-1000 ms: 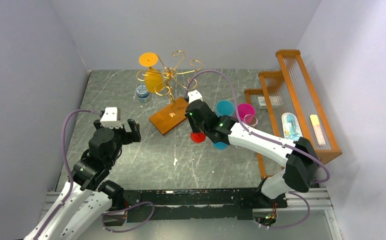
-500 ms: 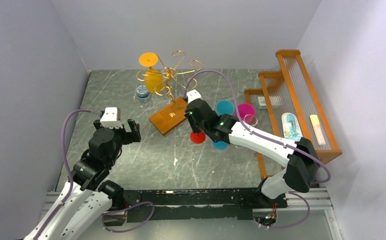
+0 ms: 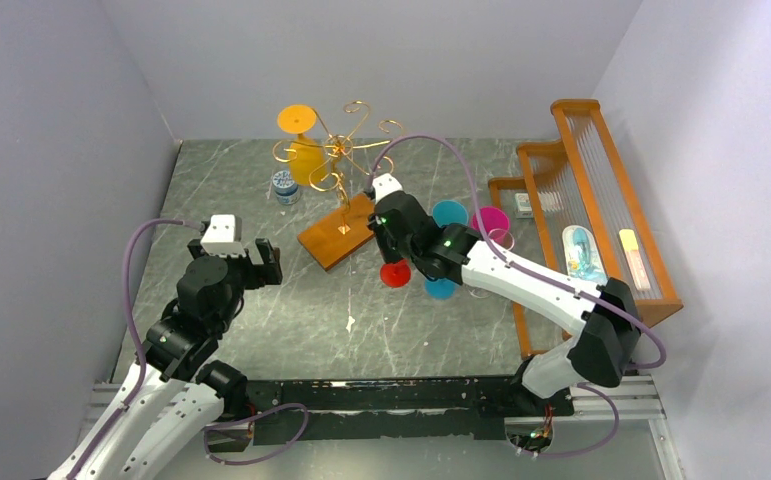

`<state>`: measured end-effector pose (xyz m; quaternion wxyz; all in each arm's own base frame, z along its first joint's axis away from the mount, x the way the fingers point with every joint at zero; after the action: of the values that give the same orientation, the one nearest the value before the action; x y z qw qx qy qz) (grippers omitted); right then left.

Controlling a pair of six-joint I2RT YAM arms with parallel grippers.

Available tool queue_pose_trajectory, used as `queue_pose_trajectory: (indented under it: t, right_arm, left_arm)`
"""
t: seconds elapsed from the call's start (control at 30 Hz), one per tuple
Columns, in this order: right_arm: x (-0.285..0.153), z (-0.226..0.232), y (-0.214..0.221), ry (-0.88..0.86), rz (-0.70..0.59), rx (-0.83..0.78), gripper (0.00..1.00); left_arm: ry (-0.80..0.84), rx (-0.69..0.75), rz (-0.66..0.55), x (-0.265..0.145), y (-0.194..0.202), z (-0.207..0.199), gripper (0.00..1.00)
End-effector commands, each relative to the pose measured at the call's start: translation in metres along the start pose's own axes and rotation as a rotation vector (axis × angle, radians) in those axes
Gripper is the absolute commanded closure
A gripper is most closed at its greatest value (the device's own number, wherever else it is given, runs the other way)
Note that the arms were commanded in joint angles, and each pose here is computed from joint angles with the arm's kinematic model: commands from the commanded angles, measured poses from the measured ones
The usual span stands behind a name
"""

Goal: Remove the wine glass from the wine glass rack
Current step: Place the wine glass at the center of the board.

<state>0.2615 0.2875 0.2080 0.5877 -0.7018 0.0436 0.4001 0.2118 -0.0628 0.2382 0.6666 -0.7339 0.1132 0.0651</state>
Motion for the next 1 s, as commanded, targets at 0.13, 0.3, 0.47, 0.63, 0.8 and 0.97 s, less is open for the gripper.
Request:
queue_pose_trajectory:
  t: [0.13,0.3,0.47,0.63,0.8,0.97]
  right_arm:
    - [-0.03,0.001,-0.02,-0.049,-0.068,0.071,0.8]
    - [-0.053,0.003,-0.024,-0.105,-0.137,0.154,0.71]
    - [-0.071,0.001,-0.02,-0.145,-0.193,0.249,0.58]
    - [-0.086,-0.004,-0.019,-0.148,-0.235,0.304,0.52]
    - [-0.1,-0.008,-0.024,-0.146,-0.247,0.334,0.48]
    - [-0.107,-0.007,-0.024,-0.168,-0.256,0.361,0.45]
  left_arm:
    - [0.002,-0.005,-0.014,-0.002,-0.009,0.0,0.03]
    - [-0.013,-0.01,-0.006,-0.003,-0.009,0.002,0.03]
    - [0.056,-0.029,0.038,-0.003,-0.008,-0.012,0.03]
    - [0.046,-0.017,0.077,0.002,-0.024,-0.018,0.03]
    - [0.02,-0.01,0.135,0.007,-0.052,-0.023,0.02]
    - [0.027,-0.085,0.118,0.016,-0.082,-0.021,0.02]
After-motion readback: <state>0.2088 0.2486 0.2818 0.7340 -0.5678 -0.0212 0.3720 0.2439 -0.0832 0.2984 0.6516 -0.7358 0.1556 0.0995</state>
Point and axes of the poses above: each gripper's point midway between its finger pads, its own x axis out along the fingers, its own z axis along the line the jaws close on, y = z × x, the point moved 3 cm from there along -x, back along the fingers, and after that the axes turned 2 degrees about x, right-handed, at the moved point
